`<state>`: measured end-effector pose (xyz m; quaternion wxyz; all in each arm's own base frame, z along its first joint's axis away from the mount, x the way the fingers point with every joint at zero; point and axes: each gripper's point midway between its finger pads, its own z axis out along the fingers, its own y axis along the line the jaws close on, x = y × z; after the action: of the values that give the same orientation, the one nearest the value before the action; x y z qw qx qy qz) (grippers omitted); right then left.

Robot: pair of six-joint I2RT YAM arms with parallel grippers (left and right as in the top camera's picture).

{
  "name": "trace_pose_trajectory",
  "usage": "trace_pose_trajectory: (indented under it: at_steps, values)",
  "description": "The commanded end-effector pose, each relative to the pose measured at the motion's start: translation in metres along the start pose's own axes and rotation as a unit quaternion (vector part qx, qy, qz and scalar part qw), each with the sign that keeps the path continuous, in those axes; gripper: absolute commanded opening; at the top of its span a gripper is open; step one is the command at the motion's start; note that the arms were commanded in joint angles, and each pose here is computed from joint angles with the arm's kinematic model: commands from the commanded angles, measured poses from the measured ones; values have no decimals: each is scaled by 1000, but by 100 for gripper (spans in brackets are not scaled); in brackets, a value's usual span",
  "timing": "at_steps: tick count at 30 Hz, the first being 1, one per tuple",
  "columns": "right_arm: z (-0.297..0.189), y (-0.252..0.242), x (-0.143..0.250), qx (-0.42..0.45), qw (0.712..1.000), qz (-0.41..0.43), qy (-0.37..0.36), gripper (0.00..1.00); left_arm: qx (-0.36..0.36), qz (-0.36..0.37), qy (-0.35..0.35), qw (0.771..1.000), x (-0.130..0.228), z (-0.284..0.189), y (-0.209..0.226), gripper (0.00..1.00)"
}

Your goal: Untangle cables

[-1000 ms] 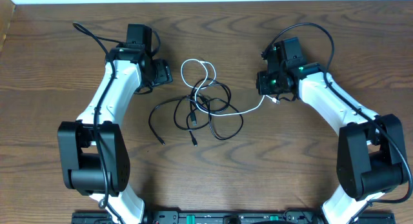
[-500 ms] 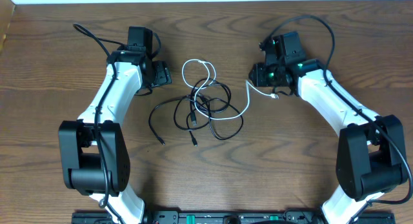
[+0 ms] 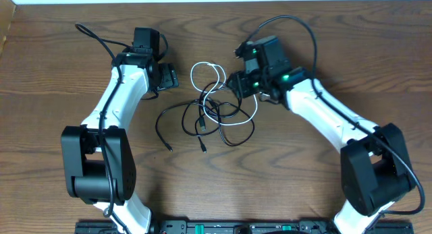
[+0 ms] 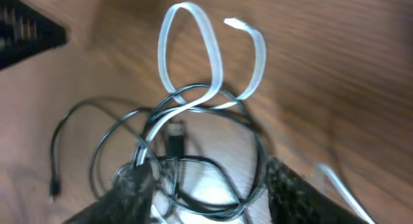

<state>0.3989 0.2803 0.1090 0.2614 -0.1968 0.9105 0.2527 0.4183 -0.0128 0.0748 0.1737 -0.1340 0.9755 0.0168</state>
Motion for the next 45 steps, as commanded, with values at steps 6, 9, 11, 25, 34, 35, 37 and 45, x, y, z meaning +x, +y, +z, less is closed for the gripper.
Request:
trace_pose_trajectory:
  at_steps: [6, 9, 11, 25, 34, 35, 37, 45]
  values:
    - [12, 58, 9, -37, 997, -65, 7, 6, -61, -28, -7, 998, -2, 4, 28, 86]
    - [16, 76, 16, -48, 996, -79, 14, 1, -65, -54, -4, 996, -1, 4, 35, 86]
    - [18, 84, 21, -53, 995, -86, 18, 1, -66, -57, -3, 996, -1, 4, 36, 86]
    - [69, 76, 76, -17, 991, -95, 94, 2, -66, -57, -3, 996, -1, 4, 36, 86]
    - [68, 71, 88, -10, 989, -91, 117, 16, -66, -57, -3, 996, -1, 4, 36, 86]
    - [68, 71, 90, -9, 989, -90, 121, 16, -66, -57, -3, 996, -1, 4, 36, 86]
    - [70, 69, 93, -7, 988, -91, 126, 16, -66, -57, -3, 996, -1, 4, 36, 86]
    - [75, 63, 95, 5, 988, -91, 127, 16, -66, -57, -3, 996, -1, 4, 36, 86]
